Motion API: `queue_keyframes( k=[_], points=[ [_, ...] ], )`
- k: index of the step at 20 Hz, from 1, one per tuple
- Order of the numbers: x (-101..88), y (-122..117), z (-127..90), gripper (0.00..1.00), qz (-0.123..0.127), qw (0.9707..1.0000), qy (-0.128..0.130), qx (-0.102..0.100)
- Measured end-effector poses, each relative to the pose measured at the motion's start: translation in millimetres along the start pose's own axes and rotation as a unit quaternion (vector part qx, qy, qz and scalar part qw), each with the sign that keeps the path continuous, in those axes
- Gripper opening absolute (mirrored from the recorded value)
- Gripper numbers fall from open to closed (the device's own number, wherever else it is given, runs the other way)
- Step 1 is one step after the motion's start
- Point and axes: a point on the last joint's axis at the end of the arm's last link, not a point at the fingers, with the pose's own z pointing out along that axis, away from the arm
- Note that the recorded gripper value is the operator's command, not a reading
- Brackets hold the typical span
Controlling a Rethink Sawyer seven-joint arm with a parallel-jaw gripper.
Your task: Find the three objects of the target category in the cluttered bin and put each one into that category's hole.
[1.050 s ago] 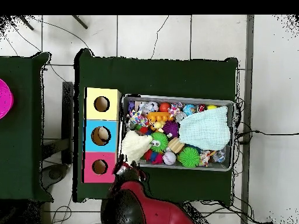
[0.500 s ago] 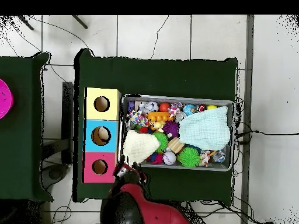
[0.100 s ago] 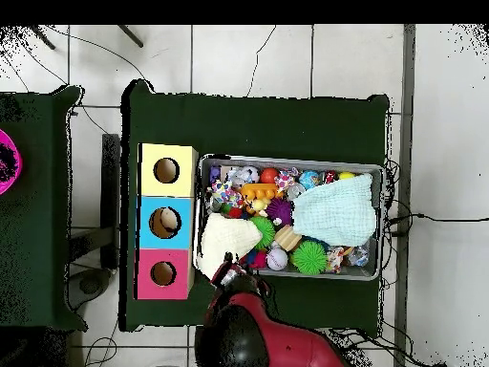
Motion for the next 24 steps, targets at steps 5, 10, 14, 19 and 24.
queue_keyframes(
  k=[5, 10, 14, 19, 24],
  points=[
    [-23.0, -15, -1, 1.00, -0.058, 0.9979, -0.017, 0.026],
    [-47.5, -27, 3, 1.00, -0.091, 0.9943, -0.042, 0.036],
    [-69.5, -44, 10, 1.00, -0.099, 0.9925, -0.055, 0.044],
    [-93.4, -68, 22, 1.00, -0.097, 0.9919, -0.063, 0.052],
    [-112.6, -92, 38, 1.00, -0.101, 0.9908, -0.067, 0.062]
  ],
)
